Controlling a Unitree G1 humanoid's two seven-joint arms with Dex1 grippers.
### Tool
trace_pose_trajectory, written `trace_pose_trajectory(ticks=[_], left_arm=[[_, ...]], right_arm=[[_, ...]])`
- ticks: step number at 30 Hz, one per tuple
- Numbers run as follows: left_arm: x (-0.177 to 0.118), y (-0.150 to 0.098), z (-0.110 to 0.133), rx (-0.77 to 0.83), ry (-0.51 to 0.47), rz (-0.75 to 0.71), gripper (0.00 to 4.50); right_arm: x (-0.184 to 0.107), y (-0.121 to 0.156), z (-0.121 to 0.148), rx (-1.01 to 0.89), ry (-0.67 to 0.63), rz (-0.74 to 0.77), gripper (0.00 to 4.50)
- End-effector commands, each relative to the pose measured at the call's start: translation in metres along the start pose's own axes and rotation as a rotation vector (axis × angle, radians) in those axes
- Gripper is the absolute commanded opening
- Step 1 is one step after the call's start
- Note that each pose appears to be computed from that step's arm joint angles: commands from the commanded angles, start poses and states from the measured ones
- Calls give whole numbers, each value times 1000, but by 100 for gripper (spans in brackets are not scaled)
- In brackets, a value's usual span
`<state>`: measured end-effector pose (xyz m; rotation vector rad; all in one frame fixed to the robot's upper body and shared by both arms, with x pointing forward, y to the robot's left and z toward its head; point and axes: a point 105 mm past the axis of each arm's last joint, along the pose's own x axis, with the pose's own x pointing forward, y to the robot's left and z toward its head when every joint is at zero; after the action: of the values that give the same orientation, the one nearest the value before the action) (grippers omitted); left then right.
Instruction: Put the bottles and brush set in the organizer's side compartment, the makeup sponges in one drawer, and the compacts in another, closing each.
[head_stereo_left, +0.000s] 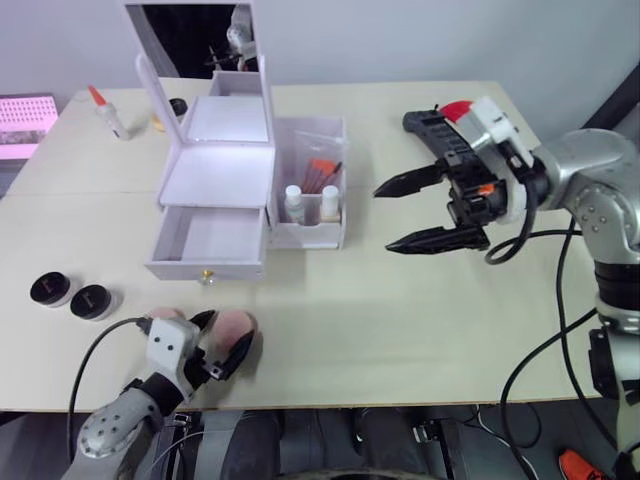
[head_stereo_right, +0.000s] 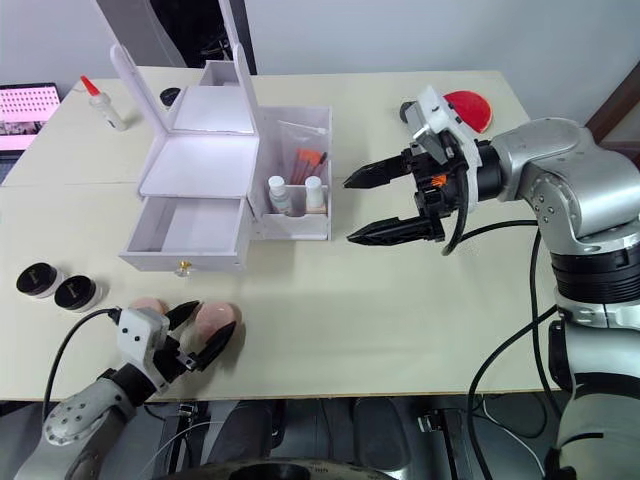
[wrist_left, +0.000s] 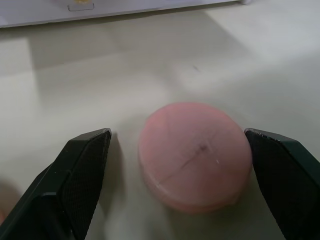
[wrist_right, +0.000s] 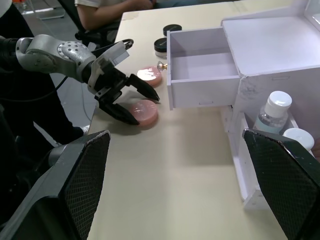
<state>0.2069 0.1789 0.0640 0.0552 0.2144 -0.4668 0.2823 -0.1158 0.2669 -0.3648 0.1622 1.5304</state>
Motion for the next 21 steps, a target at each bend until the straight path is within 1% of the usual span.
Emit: trace_pose_trajectory(ticks=[1,6,9,12,13,14,19,21], left_arm=[[2,-5,0,51,0,-21,447],[6,-8,0,72,-9,-24,447],[4,-7,-3,63,9,-5,447],[2,-6,-10,55,45,-1,364],[1,-5,-11,62,56,2,314],[1,-5,-12,65,59,2,275],[-7,-4,-9,71,62,1,269],[-14,-5,-2,82,42,-16,269]], right_arm=[[-5,3,11,-48,-15,-24,450],[-3,1,13,-53,-17,-43,450],[-2,0,14,-56,-21,-52,450],[0,-2,14,-62,-21,-58,450],[1,-2,15,-63,-22,-57,450],[2,-2,15,-64,-24,-53,450],[4,1,17,-63,-25,-11,450],[5,2,19,-66,-25,15,450]])
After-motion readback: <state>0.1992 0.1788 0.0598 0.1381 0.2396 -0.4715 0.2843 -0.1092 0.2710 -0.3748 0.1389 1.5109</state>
